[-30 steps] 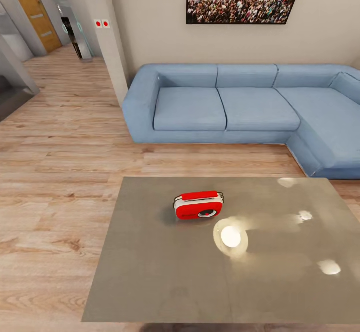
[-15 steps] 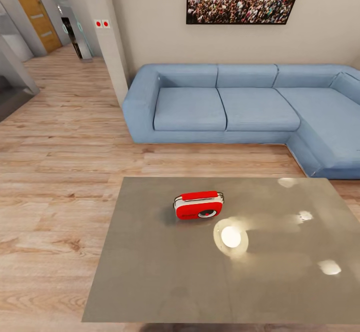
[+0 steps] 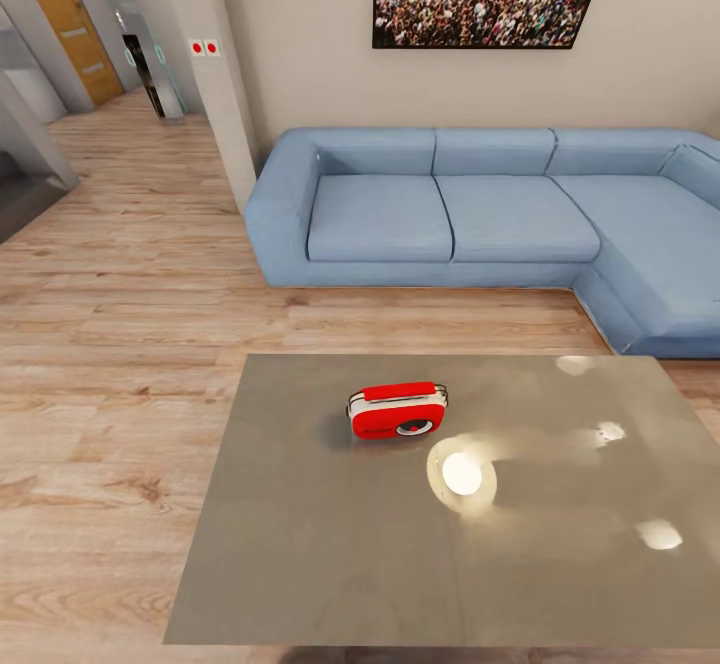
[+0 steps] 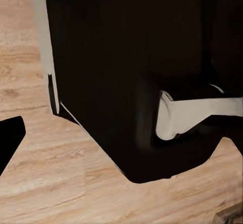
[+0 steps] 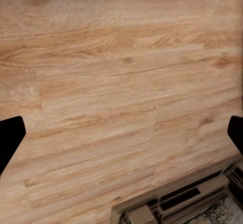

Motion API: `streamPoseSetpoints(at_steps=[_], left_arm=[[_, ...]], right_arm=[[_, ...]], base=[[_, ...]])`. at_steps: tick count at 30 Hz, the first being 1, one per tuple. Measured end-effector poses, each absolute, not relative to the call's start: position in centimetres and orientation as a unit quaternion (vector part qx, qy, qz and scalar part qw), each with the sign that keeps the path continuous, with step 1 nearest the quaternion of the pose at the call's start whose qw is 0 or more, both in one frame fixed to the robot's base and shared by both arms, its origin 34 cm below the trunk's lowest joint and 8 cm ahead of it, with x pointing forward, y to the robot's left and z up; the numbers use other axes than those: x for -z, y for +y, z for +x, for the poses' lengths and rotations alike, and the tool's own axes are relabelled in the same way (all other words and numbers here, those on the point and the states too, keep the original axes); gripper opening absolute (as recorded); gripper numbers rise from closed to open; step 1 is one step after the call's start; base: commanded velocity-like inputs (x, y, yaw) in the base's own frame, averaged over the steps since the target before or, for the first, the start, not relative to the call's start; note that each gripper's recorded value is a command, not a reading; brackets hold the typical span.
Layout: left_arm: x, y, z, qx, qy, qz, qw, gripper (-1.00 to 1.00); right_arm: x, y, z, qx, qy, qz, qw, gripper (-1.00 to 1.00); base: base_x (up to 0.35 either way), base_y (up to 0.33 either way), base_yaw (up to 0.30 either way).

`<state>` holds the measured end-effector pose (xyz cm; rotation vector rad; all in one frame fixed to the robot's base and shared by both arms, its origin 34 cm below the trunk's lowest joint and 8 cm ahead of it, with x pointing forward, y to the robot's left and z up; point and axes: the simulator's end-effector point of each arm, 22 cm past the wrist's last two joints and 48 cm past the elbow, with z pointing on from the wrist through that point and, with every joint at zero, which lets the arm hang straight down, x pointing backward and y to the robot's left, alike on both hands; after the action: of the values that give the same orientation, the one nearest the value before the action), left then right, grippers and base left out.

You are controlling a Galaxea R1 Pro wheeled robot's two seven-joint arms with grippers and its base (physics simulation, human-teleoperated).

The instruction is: Turn on the radio receiver that's on the table in the living room.

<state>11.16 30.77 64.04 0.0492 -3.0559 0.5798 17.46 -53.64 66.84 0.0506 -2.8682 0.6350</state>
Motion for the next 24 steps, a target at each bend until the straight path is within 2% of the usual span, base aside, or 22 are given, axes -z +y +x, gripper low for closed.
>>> streamPoseSetpoints(at_steps=[7, 24], left_arm=[[-65.8, 26.6, 21.1, -0.275, -0.961, -0.003, -0.023, 1.0], [-76.3, 19.9, 36.8, -0.372, -0.923, -0.058, -0.079, 1.0]], right_arm=[[-67.4, -53.8, 19.6, -0.219, -0.971, 0.014, 0.098, 1.0], [-68.4, -54.0, 27.3, -0.232, -0.97, 0.007, 0.067, 1.0]], base=[[0.0, 0.0, 0.0], [0.0, 0.0, 0.0]])
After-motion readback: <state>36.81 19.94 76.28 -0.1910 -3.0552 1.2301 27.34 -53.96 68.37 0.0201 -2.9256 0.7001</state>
